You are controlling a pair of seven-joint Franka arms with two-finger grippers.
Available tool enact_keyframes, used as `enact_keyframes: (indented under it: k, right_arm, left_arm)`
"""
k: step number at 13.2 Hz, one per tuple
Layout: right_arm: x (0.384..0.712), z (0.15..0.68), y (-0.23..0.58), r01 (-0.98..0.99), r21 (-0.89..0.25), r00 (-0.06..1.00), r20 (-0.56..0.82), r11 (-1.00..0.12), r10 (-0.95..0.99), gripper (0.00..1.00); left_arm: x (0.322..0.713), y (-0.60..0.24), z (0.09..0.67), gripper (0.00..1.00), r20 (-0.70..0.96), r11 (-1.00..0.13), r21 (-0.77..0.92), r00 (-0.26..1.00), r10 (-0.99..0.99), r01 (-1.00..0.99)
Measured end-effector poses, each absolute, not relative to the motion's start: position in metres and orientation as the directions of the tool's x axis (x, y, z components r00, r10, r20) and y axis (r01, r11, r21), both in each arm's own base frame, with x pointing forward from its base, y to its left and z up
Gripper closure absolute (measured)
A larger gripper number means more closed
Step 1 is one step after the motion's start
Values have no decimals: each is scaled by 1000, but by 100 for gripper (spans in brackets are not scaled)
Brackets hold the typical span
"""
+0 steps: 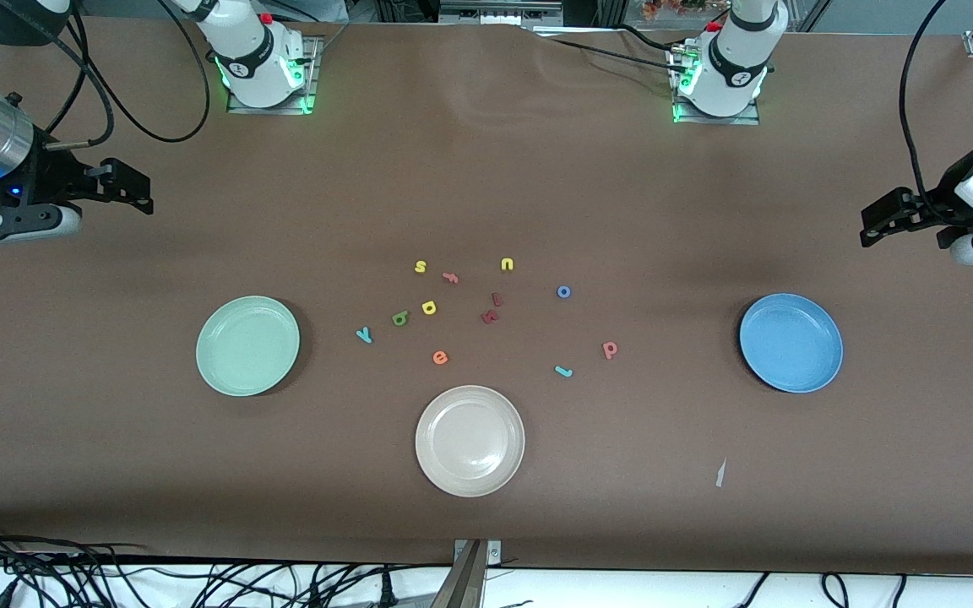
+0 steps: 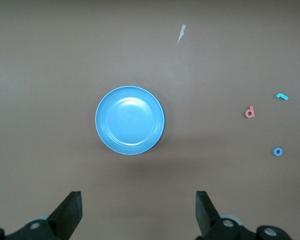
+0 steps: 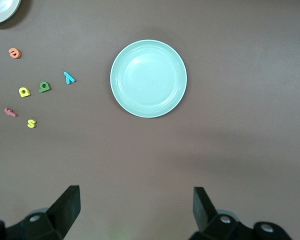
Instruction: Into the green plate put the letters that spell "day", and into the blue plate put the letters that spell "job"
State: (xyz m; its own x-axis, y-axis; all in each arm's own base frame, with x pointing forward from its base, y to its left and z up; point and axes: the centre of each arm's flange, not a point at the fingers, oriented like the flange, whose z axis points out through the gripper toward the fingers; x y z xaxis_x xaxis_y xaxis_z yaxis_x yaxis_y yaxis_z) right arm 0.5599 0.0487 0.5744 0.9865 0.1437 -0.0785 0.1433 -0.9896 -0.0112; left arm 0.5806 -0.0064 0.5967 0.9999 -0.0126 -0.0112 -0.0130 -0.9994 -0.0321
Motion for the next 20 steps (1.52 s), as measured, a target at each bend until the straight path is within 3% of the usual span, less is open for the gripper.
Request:
enact_keyframes:
  k: [20]
  right_arm:
    - [560,566,49,143,-12,986,-84,-990,144,0]
  left_arm:
    - [583,-2,593,0,-18,-999,-31,1000,-5,-5]
